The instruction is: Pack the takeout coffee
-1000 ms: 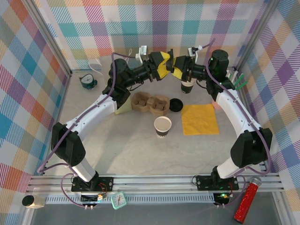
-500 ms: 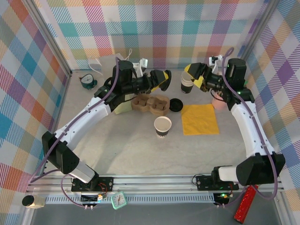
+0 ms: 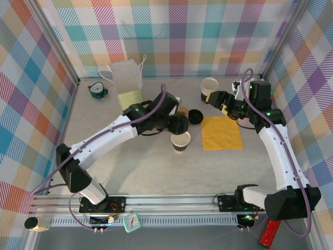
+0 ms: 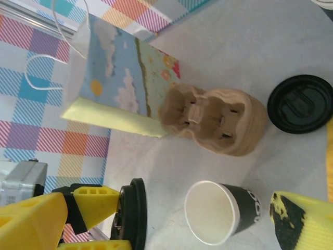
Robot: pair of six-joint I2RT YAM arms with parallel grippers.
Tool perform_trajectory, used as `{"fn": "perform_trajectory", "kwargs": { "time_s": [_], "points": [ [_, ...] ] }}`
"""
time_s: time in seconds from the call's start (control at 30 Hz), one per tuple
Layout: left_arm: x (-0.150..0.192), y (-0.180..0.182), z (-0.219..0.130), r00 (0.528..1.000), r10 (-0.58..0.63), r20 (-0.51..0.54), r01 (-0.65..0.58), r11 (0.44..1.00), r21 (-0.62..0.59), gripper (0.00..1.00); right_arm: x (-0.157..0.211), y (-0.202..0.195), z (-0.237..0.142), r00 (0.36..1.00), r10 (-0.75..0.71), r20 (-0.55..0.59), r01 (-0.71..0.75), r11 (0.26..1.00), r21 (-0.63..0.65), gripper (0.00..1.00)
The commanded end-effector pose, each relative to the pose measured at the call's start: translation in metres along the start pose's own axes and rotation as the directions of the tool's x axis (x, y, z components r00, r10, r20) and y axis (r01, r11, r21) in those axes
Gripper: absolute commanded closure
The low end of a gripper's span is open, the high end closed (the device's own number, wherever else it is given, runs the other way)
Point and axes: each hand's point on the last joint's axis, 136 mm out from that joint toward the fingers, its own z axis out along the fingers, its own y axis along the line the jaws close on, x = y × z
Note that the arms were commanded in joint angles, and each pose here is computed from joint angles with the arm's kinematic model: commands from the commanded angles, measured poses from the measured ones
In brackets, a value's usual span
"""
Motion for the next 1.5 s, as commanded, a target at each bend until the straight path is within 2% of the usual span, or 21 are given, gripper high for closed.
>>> {"fn": "perform_trajectory", "kwargs": {
  "time_s": [0.0,0.2,0.47,1.03,1.47],
  "points": [
    [0.015,0.013,0.006,0.99,0.128,-0.051,-0.134,0.981,-0.14,0.29,0.02,-0.011,-0.004,0.999,-0.031,-0.037,0.033,0.999,0.044,0.01],
    [0.025,0.011,0.03,0.974,0.204,-0.098,-0.22,0.956,-0.192,0.3,0.04,-0.023,-0.001,0.998,-0.016,-0.065,0.021,0.997,0.072,0.01],
    [0.028,0.012,0.055,0.964,0.24,-0.119,-0.262,0.935,-0.239,0.3,0.067,-0.036,0.008,0.992,-0.01,-0.126,0.023,0.994,0.11,0.01],
    [0.03,0.007,0.086,0.961,0.244,-0.129,-0.267,0.937,-0.223,0.28,0.072,-0.045,0.013,0.991,0.015,-0.134,0.002,0.992,0.128,0.01],
    [0.041,0.013,0.092,0.953,0.246,-0.175,-0.283,0.93,-0.235,0.28,0.07,-0.046,0.018,0.99,0.025,-0.137,-0.007,0.992,0.125,0.01]
  ]
}}
